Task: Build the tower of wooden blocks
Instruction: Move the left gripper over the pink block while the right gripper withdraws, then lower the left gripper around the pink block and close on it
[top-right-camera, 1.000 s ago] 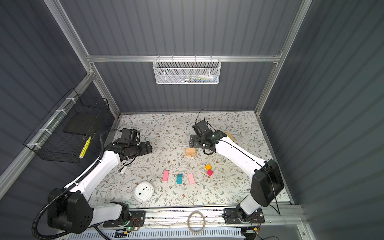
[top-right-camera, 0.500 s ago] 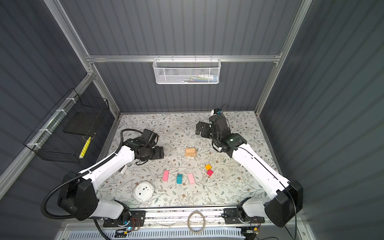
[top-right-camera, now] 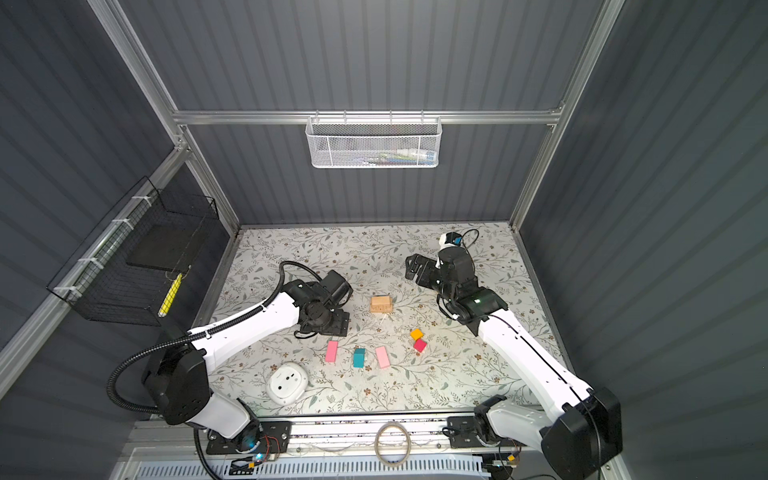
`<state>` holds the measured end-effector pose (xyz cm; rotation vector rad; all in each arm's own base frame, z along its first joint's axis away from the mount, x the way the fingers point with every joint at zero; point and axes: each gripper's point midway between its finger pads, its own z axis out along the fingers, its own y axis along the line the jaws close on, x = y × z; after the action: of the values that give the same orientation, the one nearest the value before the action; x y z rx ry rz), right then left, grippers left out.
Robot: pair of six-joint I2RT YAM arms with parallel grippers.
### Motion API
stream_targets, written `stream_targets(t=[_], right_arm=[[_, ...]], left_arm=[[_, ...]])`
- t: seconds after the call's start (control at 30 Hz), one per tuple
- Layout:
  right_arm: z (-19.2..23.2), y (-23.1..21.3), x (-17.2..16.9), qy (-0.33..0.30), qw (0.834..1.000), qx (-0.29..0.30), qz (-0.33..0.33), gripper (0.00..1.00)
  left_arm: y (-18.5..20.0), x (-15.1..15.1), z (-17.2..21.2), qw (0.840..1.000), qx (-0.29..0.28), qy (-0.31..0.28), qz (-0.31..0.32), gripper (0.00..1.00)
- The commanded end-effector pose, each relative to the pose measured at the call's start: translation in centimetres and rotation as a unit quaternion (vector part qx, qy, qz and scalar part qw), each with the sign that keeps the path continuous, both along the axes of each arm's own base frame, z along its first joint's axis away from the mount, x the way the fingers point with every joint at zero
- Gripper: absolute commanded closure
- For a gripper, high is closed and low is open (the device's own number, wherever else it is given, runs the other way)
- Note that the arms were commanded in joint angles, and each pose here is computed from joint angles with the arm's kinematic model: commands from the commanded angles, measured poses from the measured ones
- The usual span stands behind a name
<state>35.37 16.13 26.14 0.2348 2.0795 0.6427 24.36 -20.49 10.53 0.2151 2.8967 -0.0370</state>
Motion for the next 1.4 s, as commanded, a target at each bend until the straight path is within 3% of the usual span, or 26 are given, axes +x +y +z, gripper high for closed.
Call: stream_targets(t=[0.0, 0.3, 0.6, 1.37], right_arm=[[0.7, 0.4, 0.1, -0.012, 1.0, 0.028, 0.01, 0.01], [0.3, 0.4, 0.2, -0.008, 0.999, 0.034, 0.012, 0.01], [0.0, 0.6, 0.5, -0.002, 0.999, 0.039, 0.015, 0.01], [-0.9, 1.2, 1.2, 0.013, 0.999, 0.041, 0.022, 0.01]], left_arm=[[1.2, -1.7, -0.3, 0.999, 0.026, 0.02, 0.01, 0.16], [2.6, -5.1, -3.9, 0.996, 0.055, 0.073, 0.013, 0.21], [0.7, -4.9, -5.6, 0.996, 0.024, 0.083, 0.001, 0.24], [0.7, -4.8, -9.3, 0.993, 0.057, 0.101, -0.009, 0.42]])
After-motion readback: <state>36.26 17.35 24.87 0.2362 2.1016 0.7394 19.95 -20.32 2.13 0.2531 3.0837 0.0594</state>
